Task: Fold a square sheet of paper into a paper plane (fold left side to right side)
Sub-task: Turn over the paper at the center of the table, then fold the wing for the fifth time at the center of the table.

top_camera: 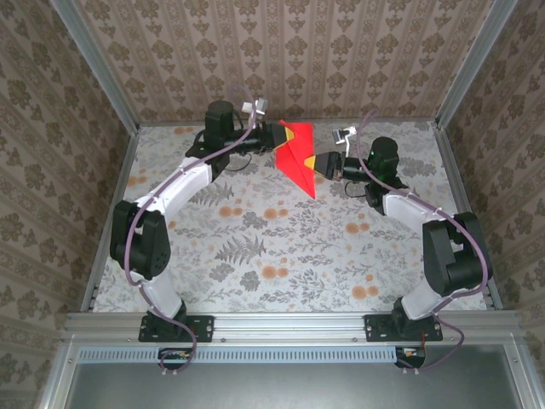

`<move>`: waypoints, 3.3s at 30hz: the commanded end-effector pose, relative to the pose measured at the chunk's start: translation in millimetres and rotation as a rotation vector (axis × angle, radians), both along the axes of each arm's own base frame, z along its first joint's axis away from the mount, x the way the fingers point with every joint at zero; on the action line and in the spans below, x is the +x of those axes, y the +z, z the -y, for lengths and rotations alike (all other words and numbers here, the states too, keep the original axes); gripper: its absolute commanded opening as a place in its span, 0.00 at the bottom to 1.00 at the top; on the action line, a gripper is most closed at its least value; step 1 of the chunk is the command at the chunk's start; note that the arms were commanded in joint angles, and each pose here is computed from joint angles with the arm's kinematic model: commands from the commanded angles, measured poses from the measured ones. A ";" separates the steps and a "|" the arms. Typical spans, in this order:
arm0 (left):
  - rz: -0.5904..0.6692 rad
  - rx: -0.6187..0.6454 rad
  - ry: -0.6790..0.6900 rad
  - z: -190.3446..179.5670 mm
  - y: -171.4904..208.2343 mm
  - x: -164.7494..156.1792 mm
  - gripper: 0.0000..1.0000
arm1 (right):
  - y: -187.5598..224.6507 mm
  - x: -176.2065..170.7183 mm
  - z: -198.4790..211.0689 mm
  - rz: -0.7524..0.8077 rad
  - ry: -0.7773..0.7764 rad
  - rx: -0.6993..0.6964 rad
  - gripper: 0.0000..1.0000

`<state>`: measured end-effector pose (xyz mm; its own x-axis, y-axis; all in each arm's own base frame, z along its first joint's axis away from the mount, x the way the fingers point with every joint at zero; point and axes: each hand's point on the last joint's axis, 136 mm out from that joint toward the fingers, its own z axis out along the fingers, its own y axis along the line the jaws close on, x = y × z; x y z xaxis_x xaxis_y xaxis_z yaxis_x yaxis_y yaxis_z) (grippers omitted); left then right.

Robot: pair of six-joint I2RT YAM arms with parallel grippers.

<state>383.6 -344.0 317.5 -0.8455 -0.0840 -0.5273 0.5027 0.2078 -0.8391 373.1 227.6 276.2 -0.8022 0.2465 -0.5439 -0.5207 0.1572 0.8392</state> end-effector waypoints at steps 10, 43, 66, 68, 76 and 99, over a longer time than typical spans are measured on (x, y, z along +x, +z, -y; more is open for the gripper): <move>0.116 0.316 0.284 -106.9 -20.6 -9.6 0.61 | -47.5 -26.9 53.5 0.040 -0.294 -0.843 0.06; 0.011 0.432 0.551 -181.9 -68.4 -29.6 0.70 | -216.2 -50.9 -15.3 0.050 0.085 -2.000 0.44; -0.360 0.315 0.154 -24.4 -198.5 -51.0 0.69 | -104.0 -27.7 50.8 -0.162 -0.424 -0.747 1.00; -0.373 0.324 0.133 -14.8 -206.3 -50.0 0.69 | -104.6 -25.3 57.3 -0.176 -0.436 -0.704 1.00; -0.378 0.304 0.094 8.4 -228.8 -34.7 0.52 | -119.4 -25.0 72.8 -0.225 -0.432 -0.659 1.00; -0.137 0.234 -0.246 -6.1 -216.2 -64.0 0.00 | -182.0 12.9 31.5 -0.101 -0.046 -0.503 0.70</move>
<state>325.7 -338.9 92.5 -0.9177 0.1952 -0.3461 0.3949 0.3508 -0.8491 375.5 188.6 83.4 -0.8860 0.0353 -0.4624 -0.3339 0.6434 0.6888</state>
